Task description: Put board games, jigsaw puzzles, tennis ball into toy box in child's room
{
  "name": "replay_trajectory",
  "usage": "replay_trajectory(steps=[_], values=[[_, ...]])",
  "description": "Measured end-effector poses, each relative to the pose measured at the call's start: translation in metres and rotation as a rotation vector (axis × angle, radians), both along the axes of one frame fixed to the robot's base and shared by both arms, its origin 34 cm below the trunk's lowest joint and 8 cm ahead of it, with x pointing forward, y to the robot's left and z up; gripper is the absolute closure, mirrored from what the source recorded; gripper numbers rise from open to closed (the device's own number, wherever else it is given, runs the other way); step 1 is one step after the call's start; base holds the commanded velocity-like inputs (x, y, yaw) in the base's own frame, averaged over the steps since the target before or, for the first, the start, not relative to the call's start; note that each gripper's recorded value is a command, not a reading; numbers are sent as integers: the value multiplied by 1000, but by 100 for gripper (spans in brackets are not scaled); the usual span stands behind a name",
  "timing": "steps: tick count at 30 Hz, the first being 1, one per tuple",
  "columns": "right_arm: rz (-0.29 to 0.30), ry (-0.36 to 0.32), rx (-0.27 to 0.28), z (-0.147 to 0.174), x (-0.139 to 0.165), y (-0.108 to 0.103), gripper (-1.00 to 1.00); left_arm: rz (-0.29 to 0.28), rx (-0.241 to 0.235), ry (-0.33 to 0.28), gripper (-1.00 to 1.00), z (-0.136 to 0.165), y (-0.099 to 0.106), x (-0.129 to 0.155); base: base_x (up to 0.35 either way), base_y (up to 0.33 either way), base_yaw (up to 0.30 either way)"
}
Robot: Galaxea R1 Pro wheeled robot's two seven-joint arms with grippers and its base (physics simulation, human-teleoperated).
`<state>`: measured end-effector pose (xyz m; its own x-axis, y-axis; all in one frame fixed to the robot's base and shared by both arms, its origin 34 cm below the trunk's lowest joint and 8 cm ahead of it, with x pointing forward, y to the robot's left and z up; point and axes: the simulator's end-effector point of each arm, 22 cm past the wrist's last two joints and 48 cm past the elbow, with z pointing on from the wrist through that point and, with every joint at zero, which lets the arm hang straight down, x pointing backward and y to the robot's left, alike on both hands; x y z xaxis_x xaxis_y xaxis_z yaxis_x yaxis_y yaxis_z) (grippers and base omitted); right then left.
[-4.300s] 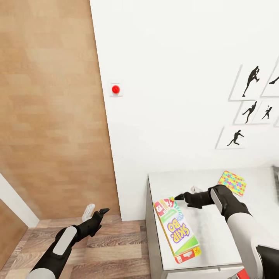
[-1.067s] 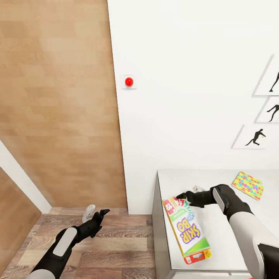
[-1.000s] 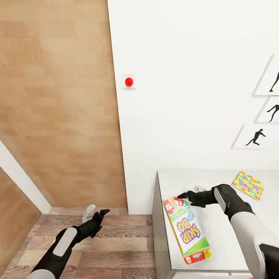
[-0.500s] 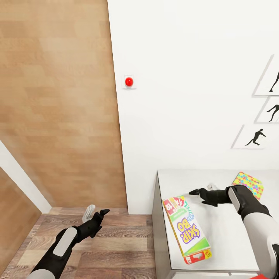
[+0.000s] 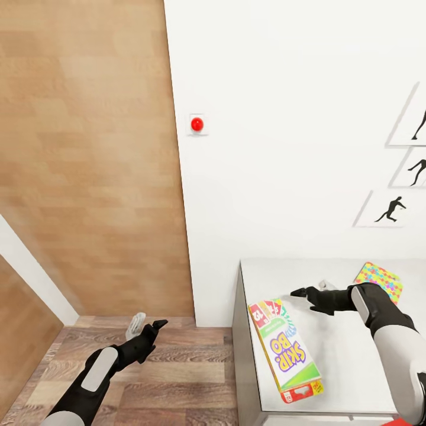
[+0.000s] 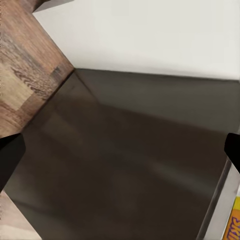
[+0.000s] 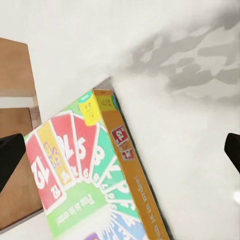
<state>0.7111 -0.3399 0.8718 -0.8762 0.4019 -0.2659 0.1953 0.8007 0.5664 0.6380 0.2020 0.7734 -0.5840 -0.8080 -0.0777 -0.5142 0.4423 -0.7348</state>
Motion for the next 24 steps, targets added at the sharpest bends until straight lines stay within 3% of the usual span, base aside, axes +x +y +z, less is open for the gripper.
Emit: replay_trajectory(steps=[24], values=[[-3, 35, 3, -20, -4, -1, -100, -1, 1, 34, -100, -17, 0, -7, 0, 0, 0]])
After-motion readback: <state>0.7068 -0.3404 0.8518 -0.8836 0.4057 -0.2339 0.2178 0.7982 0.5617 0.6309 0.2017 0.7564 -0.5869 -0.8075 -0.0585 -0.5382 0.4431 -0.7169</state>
